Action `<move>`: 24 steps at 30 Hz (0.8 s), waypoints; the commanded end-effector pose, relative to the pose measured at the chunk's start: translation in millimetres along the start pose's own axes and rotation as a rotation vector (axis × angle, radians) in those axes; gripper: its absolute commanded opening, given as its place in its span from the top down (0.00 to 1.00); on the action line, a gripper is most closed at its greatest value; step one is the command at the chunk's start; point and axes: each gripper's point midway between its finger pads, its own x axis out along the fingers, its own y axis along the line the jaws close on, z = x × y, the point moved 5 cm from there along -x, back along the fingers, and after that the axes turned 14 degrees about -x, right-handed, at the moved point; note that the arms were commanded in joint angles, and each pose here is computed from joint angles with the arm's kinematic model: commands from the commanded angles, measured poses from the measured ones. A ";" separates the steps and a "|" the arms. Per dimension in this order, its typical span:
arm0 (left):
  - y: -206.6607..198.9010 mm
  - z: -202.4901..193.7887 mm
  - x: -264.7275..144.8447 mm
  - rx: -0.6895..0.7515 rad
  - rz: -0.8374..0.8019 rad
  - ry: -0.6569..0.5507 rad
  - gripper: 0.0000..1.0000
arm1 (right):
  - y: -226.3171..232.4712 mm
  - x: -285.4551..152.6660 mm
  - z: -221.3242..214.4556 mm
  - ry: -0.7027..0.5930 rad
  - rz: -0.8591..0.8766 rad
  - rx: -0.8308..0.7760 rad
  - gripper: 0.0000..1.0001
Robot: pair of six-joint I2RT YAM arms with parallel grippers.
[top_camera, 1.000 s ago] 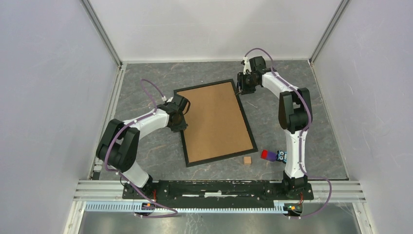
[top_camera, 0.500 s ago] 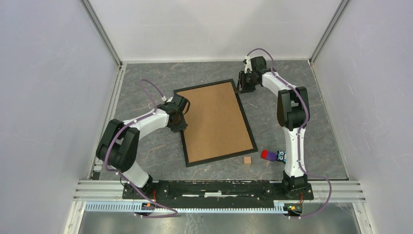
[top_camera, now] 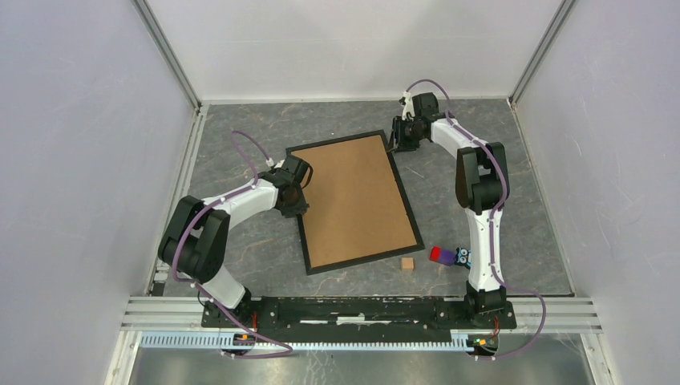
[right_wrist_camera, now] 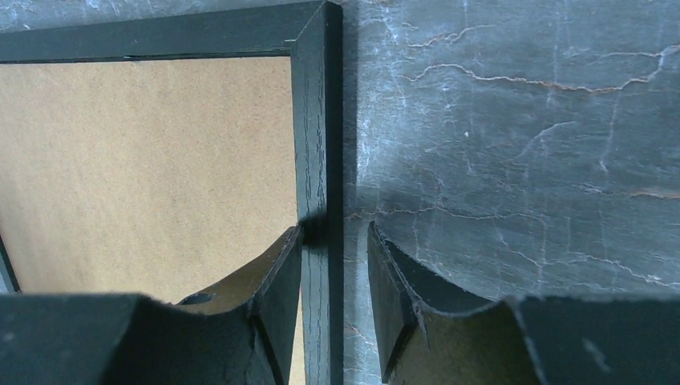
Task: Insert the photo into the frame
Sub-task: Install the photo frame at the center of the board.
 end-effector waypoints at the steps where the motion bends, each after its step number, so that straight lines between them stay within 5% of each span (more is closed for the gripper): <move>1: 35.2 -44.8 30.5 0.052 0.126 0.168 0.98 | -9.6 11.8 -5.1 0.013 -0.019 -0.005 0.58; 16: 34.8 -44.9 31.3 0.054 0.125 0.173 0.98 | -18.6 28.7 -40.9 0.184 -0.043 -0.137 0.58; 24: 34.7 -44.7 31.4 0.054 0.122 0.175 0.98 | 1.3 17.0 -23.8 0.061 0.161 0.021 0.57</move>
